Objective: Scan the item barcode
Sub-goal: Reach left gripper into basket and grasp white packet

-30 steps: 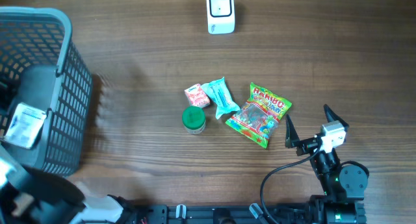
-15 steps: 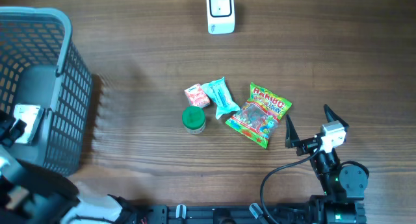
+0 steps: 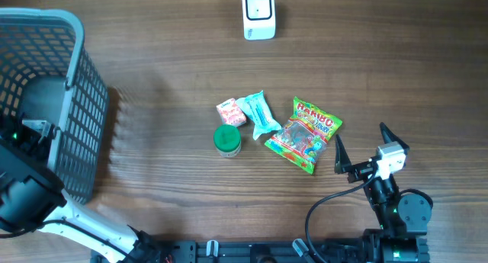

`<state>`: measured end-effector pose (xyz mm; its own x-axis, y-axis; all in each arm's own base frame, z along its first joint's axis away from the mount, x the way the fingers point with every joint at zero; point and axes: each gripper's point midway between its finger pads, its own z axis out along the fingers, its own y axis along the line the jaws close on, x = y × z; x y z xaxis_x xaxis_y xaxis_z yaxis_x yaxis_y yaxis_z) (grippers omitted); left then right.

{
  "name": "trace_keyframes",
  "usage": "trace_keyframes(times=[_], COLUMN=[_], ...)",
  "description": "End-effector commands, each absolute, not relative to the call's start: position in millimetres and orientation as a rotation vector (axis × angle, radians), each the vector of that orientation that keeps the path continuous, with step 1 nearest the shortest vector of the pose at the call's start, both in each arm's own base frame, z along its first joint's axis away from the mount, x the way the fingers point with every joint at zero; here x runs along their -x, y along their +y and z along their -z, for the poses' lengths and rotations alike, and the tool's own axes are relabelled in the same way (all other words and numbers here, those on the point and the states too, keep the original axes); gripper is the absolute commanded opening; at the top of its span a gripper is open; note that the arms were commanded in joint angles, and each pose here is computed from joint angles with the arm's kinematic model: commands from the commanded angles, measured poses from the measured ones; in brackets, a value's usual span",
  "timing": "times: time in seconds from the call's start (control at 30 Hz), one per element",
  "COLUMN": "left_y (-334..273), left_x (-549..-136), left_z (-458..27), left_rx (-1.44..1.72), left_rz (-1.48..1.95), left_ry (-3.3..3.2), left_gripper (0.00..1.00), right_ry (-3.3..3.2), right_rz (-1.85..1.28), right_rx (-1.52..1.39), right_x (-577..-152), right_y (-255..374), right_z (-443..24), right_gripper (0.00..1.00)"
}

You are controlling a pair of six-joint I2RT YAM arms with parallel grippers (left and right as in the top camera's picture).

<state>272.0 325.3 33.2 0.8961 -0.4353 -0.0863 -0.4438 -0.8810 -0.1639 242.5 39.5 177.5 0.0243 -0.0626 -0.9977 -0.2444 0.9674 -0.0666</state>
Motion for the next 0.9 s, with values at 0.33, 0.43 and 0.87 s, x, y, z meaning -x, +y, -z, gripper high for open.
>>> trace_keyframes(times=[0.33, 0.43, 0.87], left_y=[307.5, 306.9, 125.0], left_x=[-285.8, -288.7, -309.7], left_z=[-80.1, -125.1, -341.2], left_rx=[2.837, 2.729, 1.961], left_rz=[0.122, 0.207, 0.886], left_ry=[0.767, 0.784, 1.385], left_gripper=[0.29, 0.30, 0.36], right_ry=[1.541, 1.541, 1.541], right_rz=[-0.152, -0.151, -0.152], right_rx=[0.233, 0.233, 0.233], right_x=[-242.2, -242.2, -242.2], right_y=[39.5, 39.5, 39.6], right_z=[-178.6, -178.6, -178.6], right_gripper=[1.00, 1.00, 1.00])
